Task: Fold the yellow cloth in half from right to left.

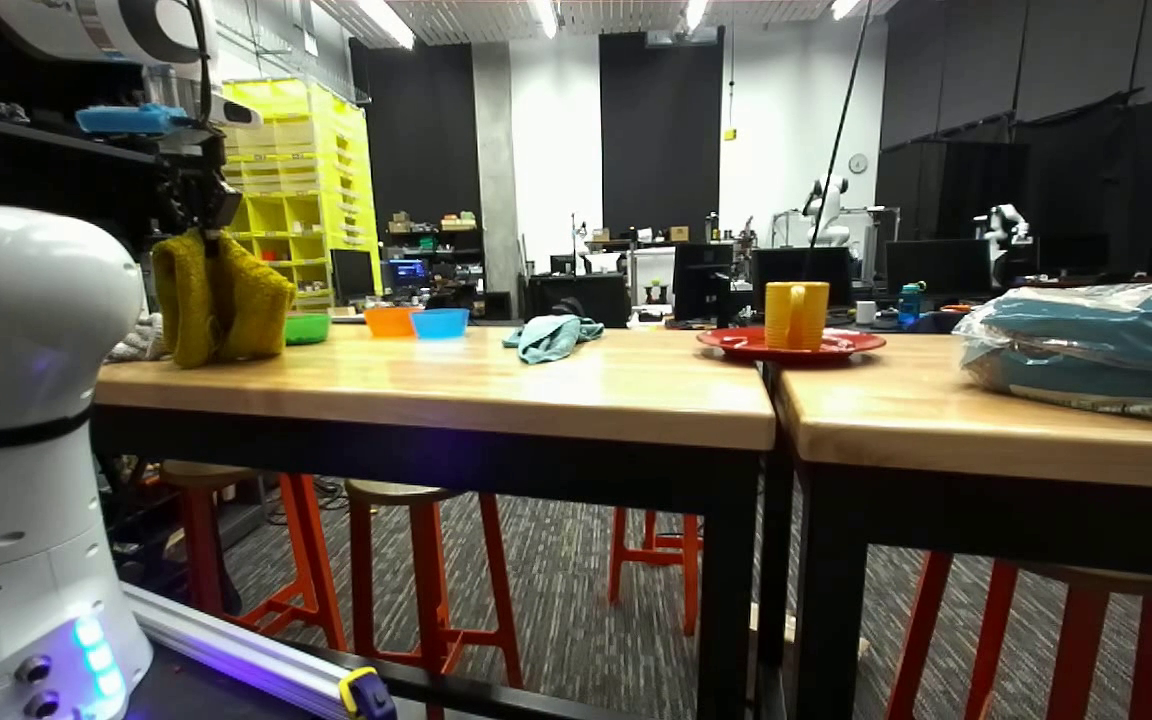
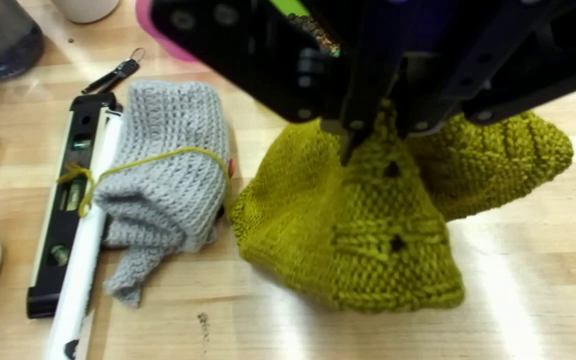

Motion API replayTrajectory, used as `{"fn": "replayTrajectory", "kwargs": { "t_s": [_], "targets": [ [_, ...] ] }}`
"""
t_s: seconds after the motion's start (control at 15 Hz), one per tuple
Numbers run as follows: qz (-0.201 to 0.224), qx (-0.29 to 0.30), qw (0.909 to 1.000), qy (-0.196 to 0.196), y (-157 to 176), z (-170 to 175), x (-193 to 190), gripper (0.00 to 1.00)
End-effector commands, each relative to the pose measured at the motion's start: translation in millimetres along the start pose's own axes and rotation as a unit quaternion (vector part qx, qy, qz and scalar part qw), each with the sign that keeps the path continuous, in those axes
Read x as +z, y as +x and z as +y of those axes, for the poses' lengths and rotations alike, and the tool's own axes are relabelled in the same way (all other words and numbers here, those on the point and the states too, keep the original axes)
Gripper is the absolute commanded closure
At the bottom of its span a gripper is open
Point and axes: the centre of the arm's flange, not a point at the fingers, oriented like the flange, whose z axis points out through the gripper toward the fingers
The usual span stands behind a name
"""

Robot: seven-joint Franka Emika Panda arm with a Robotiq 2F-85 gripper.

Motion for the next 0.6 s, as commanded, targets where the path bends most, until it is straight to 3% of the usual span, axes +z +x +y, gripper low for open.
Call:
{"fn": "replayTrajectory", "kwargs": {
  "t_s": [0.0, 0.53],
  "targets": [
    [0.005, -0.018, 0.9995, 0.026, -7.2, -7.6, -15.7, 0.98],
    [-0.008, 0.016, 0.9986, 0.049, 48.2, 30.0, 13.6, 0.98]
  ]
}}
